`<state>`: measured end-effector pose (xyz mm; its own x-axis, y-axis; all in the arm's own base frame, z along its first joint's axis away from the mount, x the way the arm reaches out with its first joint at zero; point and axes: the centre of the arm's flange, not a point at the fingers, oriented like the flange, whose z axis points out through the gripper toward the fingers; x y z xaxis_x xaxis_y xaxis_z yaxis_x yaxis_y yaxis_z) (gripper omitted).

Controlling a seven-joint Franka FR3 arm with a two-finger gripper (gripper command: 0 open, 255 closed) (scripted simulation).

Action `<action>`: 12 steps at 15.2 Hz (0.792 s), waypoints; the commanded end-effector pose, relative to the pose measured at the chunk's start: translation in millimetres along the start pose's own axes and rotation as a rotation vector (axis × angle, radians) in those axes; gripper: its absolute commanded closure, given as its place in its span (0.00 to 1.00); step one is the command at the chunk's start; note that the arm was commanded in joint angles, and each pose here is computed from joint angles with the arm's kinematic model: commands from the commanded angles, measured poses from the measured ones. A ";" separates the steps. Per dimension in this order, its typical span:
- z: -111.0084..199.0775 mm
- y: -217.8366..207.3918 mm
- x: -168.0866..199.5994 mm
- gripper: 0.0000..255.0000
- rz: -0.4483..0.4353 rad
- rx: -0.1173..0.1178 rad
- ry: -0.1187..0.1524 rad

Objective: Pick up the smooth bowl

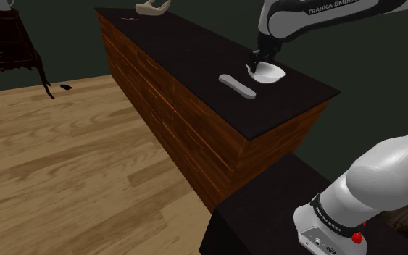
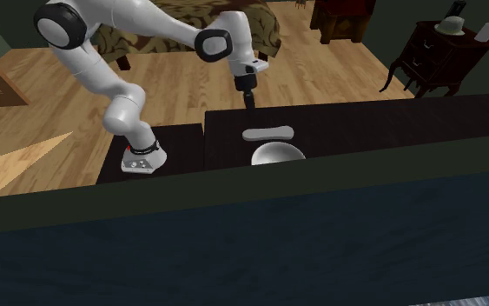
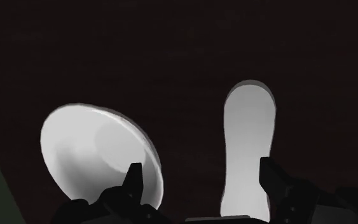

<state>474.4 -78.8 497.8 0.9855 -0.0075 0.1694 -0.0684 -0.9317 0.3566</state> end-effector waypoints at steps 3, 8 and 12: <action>37.4 13.1 27.6 0.00 -0.026 -0.069 -0.004; 85.3 30.6 63.5 0.00 -0.057 -0.153 -0.010; 106.2 27.5 65.7 0.00 -0.061 -0.164 -0.010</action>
<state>554.0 -144.3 427.4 0.9902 0.0419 0.1335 -0.0323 -0.8598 0.5096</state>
